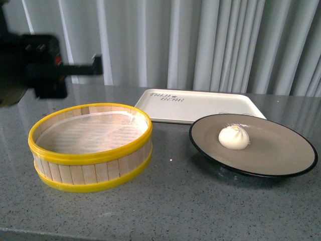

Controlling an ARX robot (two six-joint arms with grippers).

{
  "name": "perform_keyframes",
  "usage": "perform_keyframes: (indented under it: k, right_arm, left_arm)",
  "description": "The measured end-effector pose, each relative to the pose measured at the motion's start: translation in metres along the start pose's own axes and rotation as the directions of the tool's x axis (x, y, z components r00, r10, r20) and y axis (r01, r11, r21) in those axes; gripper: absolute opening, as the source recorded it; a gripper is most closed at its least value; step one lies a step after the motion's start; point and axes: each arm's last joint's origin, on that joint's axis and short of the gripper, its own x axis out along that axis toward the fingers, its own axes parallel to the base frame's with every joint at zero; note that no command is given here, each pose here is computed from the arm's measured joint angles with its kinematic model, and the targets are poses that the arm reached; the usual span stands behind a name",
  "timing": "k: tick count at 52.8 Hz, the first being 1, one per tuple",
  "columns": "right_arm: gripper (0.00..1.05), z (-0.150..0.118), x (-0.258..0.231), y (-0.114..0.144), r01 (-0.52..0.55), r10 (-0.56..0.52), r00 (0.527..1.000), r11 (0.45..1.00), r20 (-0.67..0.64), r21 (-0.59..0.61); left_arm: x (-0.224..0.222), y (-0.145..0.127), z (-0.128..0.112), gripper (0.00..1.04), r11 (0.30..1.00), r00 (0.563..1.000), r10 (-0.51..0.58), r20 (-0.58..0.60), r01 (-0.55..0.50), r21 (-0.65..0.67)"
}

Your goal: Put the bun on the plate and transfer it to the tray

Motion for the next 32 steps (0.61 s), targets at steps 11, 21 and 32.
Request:
perform_keyframes:
  k: [11,21,32]
  right_arm:
    - [0.96,0.000,0.000,0.000,0.003,-0.003,1.000,1.000,0.000,0.000]
    - [0.96,0.000,0.000,0.000,0.002,-0.002,1.000,1.000,0.000,0.000]
    - [0.96,0.000,0.000,0.000,0.003,-0.003,1.000,1.000,0.000,0.000]
  left_arm:
    - [-0.036,0.035,-0.026,0.04,0.999,0.999,-0.035,-0.039,0.035,0.014]
    - [-0.061,0.063,-0.037,0.04,1.000,0.999,-0.017,-0.030,0.017,0.011]
    - [-0.082,0.079,-0.045,0.04,1.000,0.999,-0.027,-0.031,0.027,0.011]
